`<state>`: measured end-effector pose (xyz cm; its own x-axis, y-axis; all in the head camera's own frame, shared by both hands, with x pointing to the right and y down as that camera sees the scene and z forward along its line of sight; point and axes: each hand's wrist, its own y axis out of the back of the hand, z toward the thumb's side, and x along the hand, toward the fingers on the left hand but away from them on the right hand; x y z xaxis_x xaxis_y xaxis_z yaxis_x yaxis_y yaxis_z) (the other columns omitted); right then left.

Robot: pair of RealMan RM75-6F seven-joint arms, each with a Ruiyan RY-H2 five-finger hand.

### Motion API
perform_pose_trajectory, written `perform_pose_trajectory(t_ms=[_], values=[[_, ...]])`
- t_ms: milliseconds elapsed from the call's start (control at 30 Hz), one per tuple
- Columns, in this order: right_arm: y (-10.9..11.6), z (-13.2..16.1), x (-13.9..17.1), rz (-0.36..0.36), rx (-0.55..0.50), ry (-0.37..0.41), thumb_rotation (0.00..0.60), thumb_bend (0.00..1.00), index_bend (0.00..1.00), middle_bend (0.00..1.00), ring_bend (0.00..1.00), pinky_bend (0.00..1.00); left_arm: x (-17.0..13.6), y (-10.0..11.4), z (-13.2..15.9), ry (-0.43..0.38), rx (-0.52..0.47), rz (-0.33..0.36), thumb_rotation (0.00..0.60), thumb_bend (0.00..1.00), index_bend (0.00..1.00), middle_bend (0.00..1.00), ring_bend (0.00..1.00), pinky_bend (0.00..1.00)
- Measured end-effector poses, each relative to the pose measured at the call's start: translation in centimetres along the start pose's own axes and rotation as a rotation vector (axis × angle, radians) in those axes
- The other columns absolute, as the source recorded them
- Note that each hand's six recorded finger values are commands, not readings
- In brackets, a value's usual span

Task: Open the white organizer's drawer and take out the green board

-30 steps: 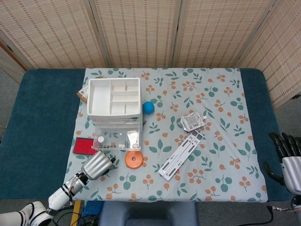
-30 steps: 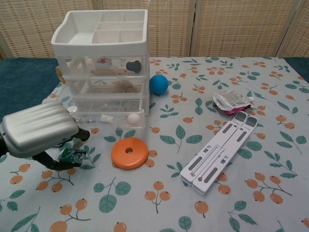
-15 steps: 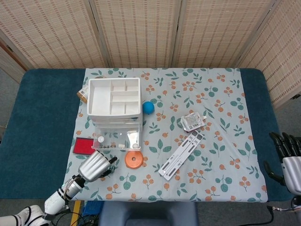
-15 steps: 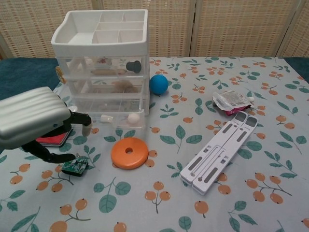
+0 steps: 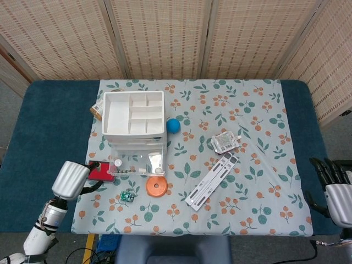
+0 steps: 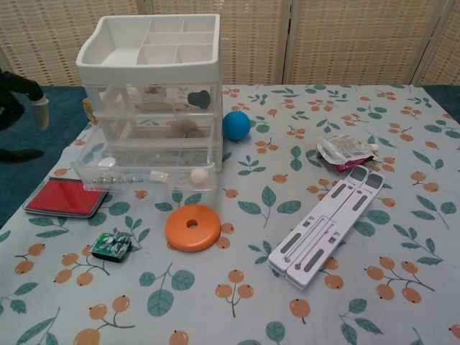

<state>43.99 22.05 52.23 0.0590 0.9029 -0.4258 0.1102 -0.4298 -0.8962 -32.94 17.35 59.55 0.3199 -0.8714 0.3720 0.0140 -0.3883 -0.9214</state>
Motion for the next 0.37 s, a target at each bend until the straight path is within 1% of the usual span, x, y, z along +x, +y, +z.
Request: perform_pose_trajectory(t_ms=[67,167,267,367], values=[[-0.3,-0.1,-0.1,0.01,-0.007,0.004,0.6,0.42,0.0,0.09,0.0,0.02,-0.5,0.0,-2.1,0.095,-0.021,-0.012,0.6,0.2,0.47,0.73,0.72,0.95],[-0.8,0.0,-0.4,0.026,-0.018,0.014,0.6,0.42,0.0,0.09,0.0,0.02,-1.9,-0.4,-5.0,0.222,-0.021,-0.03,0.6,0.2,0.43,0.68,0.63,0.83],[-1.4,0.2,-0.7,0.041,-0.024,0.031,0.6,0.42,0.0,0.09,0.0,0.02,-3.7,-0.9,-7.4,0.326,-0.012,-0.05,0.6,0.2,0.42,0.65,0.61,0.8],[-1.8,0.6,-1.1,0.049,-0.025,0.055,0.6,0.42,0.0,0.09,0.0,0.02,-5.3,-1.1,-8.9,0.392,-0.008,-0.052,0.6,0.2,0.42,0.64,0.61,0.79]])
